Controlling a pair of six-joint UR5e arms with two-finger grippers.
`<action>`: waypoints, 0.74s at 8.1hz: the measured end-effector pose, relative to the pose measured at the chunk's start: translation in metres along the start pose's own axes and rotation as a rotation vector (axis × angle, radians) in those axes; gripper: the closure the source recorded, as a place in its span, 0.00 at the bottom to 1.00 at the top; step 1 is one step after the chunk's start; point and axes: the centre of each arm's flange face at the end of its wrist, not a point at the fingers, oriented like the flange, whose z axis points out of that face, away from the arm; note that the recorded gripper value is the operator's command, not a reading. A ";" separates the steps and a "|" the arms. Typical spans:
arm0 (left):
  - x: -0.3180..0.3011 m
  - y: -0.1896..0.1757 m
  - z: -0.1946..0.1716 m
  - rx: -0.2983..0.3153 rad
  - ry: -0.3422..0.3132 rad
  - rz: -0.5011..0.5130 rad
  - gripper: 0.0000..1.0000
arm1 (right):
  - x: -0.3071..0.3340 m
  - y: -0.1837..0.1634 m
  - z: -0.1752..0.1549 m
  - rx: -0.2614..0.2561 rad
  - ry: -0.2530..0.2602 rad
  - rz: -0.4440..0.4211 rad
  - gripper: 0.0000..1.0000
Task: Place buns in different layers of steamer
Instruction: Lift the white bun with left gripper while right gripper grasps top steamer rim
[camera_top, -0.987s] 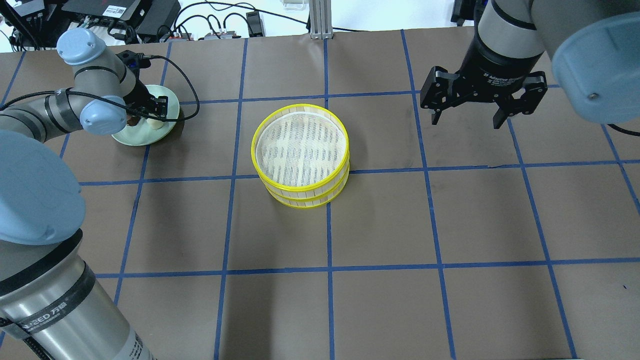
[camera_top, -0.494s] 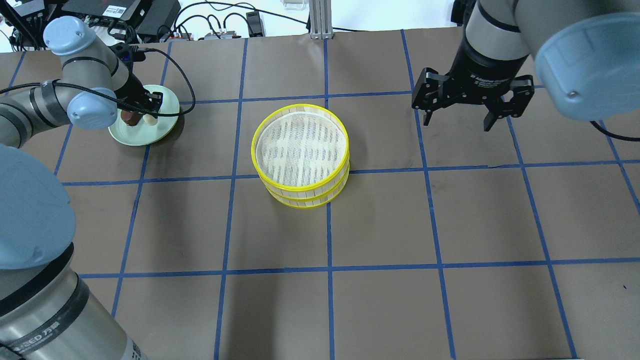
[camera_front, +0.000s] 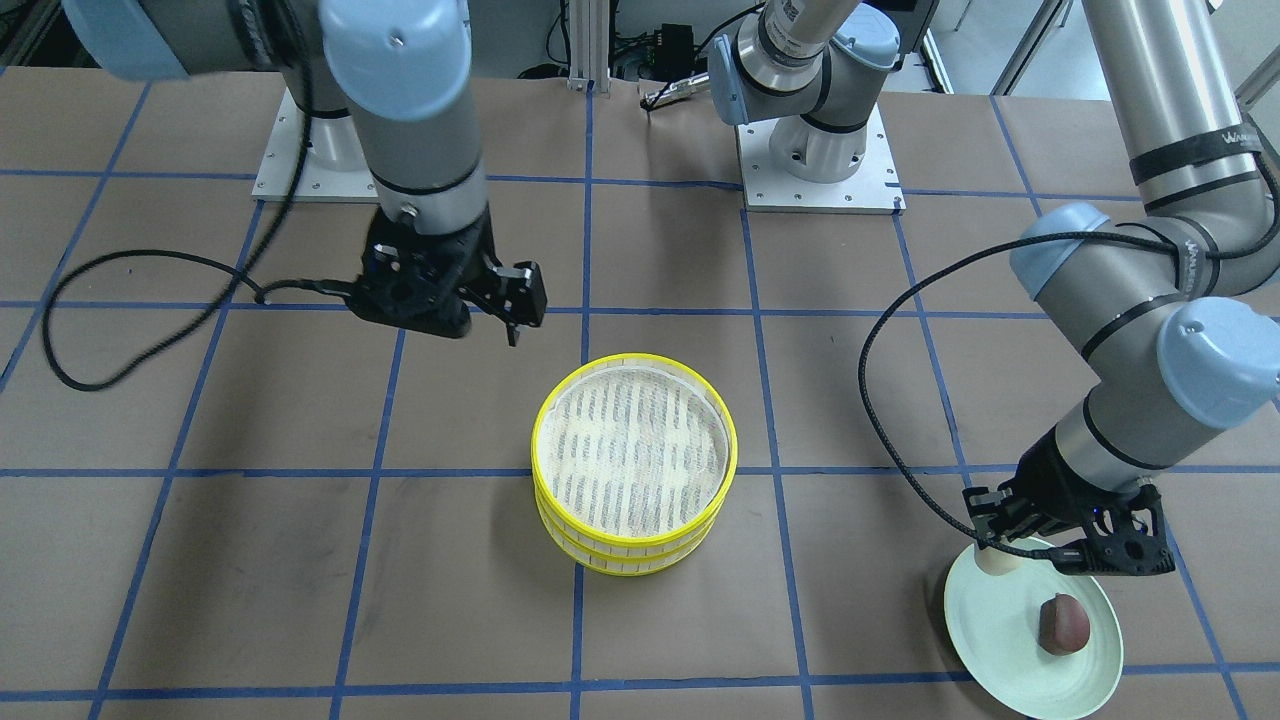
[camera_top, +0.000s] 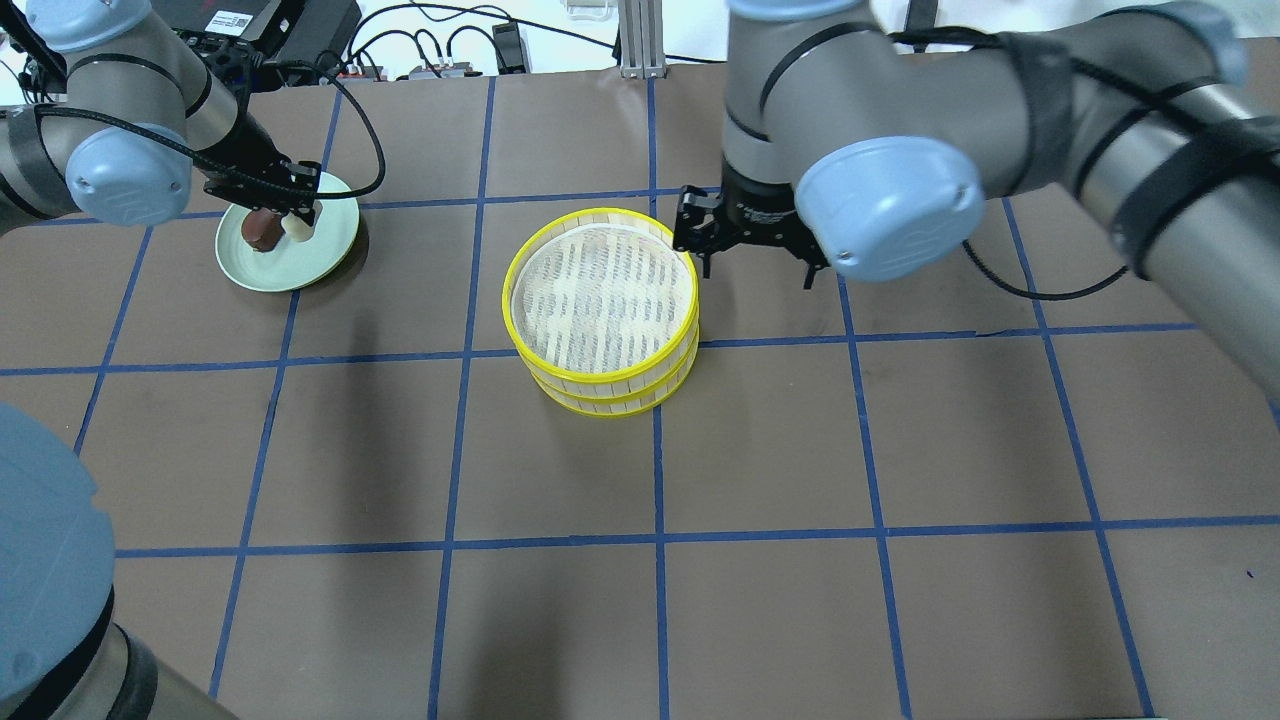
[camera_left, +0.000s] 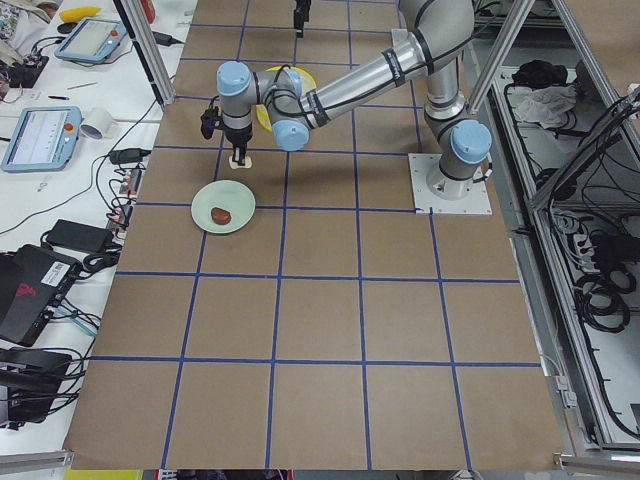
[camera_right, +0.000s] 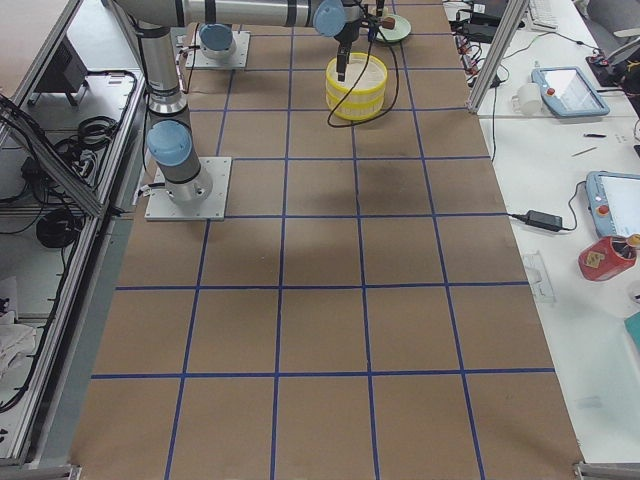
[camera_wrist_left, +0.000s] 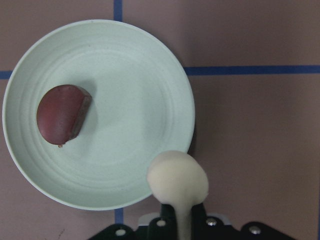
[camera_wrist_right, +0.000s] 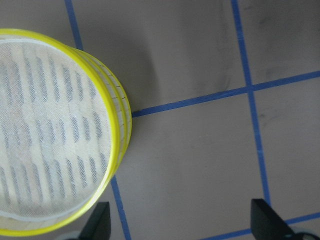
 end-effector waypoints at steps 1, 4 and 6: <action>0.016 0.004 -0.015 0.000 0.010 0.018 1.00 | -0.027 -0.004 0.032 -0.003 0.002 -0.007 0.00; 0.050 0.012 -0.042 0.013 0.024 0.045 1.00 | -0.057 -0.016 0.097 -0.025 0.014 -0.021 0.09; 0.058 0.014 -0.041 0.009 0.049 0.047 1.00 | -0.062 -0.021 0.122 -0.046 0.030 -0.023 0.48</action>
